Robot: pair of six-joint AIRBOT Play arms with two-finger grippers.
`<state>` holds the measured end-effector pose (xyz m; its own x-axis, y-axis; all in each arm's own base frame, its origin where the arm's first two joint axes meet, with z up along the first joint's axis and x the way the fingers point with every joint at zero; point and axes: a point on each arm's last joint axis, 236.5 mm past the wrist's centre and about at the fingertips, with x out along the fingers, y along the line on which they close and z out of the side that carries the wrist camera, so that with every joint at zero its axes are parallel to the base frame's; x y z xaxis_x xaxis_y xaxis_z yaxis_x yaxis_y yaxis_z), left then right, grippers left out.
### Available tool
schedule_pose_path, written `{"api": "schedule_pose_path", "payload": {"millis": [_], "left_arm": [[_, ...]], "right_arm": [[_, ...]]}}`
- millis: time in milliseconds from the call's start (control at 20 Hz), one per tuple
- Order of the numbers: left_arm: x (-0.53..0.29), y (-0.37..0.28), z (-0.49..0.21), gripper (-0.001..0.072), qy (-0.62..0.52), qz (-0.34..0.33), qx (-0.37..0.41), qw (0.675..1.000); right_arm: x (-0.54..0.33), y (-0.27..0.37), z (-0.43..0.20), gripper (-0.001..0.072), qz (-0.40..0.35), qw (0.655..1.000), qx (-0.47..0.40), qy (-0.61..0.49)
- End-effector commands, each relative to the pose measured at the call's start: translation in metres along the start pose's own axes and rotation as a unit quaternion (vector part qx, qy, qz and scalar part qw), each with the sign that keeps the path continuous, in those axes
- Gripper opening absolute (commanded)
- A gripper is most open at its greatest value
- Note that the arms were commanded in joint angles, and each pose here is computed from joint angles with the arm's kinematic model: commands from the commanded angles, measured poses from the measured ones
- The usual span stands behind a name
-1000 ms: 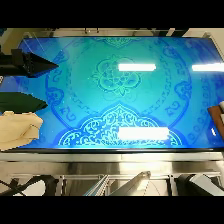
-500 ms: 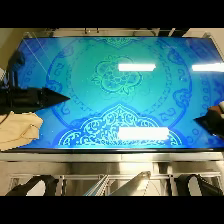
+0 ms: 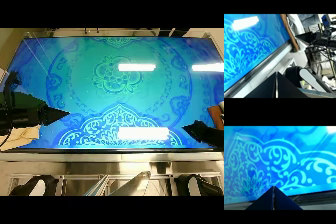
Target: Fold the shirts.
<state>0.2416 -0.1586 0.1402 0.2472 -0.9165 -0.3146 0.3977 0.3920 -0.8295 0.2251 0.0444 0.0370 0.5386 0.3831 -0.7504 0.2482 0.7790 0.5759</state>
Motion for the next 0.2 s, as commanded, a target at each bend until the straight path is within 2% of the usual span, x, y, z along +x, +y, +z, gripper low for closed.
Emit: {"api": "schedule_pose_path", "payload": {"millis": [0,150], "left_arm": [[-0.0023,-0.0051,-0.0021,0.0014,-0.006,0.004,0.011,1.0],[-0.0021,-0.005,-0.0021,0.0013,-0.006,0.003,0.01,1.0]], "right_arm": [[0.0006,0.0014,-0.0033,0.0016,0.003,1.0,0.001,0.005],[0.0006,0.0014,-0.0033,0.0016,0.003,1.0,0.001,0.005]]}}
